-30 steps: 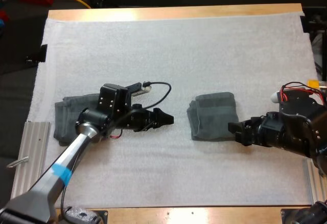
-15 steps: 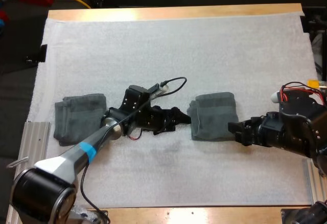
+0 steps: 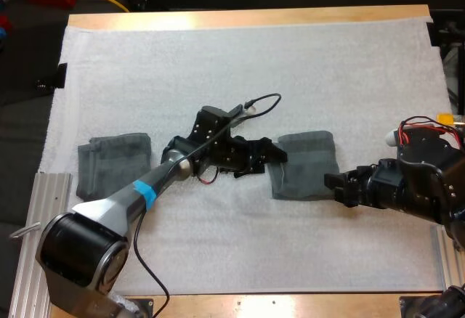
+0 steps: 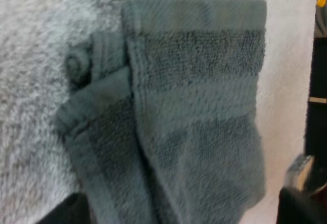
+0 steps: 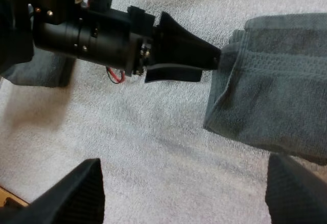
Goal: Pick towel from pile, fold and stack
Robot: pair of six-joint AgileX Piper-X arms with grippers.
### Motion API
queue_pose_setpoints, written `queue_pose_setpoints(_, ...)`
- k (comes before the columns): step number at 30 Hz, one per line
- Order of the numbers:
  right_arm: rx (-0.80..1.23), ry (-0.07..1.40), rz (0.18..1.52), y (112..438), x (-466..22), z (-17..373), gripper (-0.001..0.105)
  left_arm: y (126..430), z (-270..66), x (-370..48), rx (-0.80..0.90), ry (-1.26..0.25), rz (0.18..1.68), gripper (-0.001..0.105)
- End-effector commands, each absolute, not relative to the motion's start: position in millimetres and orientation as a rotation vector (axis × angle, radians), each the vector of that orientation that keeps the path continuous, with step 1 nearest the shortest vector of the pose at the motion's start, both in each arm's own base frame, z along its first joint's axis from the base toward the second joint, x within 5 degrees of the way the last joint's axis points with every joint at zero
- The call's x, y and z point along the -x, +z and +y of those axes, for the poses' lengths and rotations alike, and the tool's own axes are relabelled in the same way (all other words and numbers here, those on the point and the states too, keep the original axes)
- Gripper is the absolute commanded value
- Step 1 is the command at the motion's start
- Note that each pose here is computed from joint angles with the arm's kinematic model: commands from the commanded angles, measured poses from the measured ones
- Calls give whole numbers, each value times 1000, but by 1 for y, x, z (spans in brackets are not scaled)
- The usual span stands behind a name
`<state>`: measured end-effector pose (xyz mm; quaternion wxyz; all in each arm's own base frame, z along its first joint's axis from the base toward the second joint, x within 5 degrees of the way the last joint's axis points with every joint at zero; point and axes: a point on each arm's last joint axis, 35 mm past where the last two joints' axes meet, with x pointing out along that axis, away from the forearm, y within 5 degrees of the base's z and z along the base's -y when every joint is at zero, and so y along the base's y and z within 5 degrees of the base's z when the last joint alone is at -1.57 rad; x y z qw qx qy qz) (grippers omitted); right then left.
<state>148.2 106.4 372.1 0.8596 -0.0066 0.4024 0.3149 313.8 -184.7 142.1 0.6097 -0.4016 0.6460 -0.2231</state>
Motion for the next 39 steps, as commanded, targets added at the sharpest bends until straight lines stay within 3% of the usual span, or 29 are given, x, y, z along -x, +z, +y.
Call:
queue_pose_setpoints(1, 18, 656, 835, 374, -148, 105, 65, 142, -186, -314, 906, -479, 1491, 70)
queue_pose_setpoints(12, 18, 656, 835, 374, -148, 105, 65, 135, -196, -304, 809, -395, 1515, 69)
queue_pose_setpoints(26, 18, 656, 835, 374, -148, 105, 65, 131, -242, -307, 782, -481, 1660, 69)
queue_pose_setpoints(35, 18, 656, 835, 374, -148, 105, 65, 131, -249, -311, 861, -536, 1702, 69)
queue_pose_setpoints(37, 18, 656, 835, 374, -148, 105, 65, 131, -249, -311, 859, -533, 1700, 64)
queue_pose_setpoints(39, 18, 656, 835, 374, -148, 105, 65, 131, -249, -312, 857, -528, 1696, 51)
